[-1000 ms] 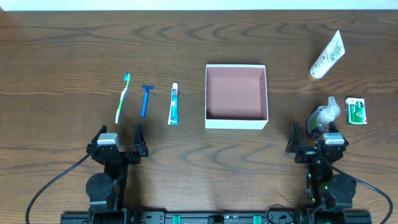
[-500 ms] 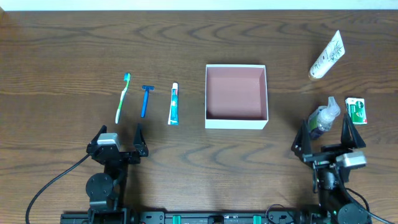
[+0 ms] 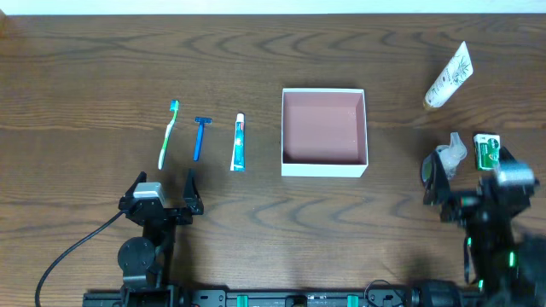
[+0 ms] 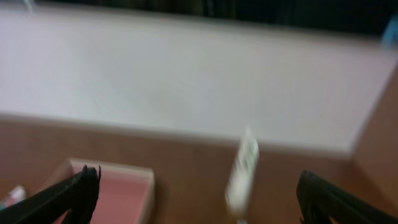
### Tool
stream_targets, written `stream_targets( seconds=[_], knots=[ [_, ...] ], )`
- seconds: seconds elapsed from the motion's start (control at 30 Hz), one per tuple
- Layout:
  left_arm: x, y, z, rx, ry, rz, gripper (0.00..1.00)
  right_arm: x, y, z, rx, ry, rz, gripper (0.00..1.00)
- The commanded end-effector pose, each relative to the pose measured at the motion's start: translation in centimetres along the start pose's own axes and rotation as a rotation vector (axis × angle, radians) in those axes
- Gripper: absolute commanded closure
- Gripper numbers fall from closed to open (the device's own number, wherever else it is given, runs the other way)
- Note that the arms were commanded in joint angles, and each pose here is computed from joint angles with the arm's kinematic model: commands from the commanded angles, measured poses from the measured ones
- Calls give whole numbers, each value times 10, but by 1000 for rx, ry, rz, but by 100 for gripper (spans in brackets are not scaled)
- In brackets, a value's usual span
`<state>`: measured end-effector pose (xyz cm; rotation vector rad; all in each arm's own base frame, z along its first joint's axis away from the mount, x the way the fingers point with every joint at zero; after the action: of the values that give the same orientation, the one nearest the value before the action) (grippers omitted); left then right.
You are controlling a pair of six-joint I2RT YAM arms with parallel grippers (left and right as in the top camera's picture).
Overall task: Pack container
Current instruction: 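Move the right gripper over the clear spray bottle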
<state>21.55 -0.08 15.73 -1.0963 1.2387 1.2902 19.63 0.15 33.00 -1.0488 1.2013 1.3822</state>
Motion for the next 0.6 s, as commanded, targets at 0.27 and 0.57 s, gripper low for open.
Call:
stream_targets(
  seconds=[0.27, 0.57],
  knots=[
    [14, 0, -5, 27, -7, 49, 2, 16, -76, -10, 93, 39, 635, 1],
    [14, 0, -5, 27, -7, 49, 2, 46, -111, -23, 157, 65, 883, 1]
  ],
)
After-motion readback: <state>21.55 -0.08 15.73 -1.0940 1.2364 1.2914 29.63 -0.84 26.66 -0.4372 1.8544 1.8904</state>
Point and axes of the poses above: each gripper's point midway between its finger pads, its own y axis back along the fingers, its own z axis along the line the jaws close on, x = y × z, the point moved 3 cm from there along y, back along the fingers, and after that the axes turned 11 degrees about -y, right-handed, at the moved point
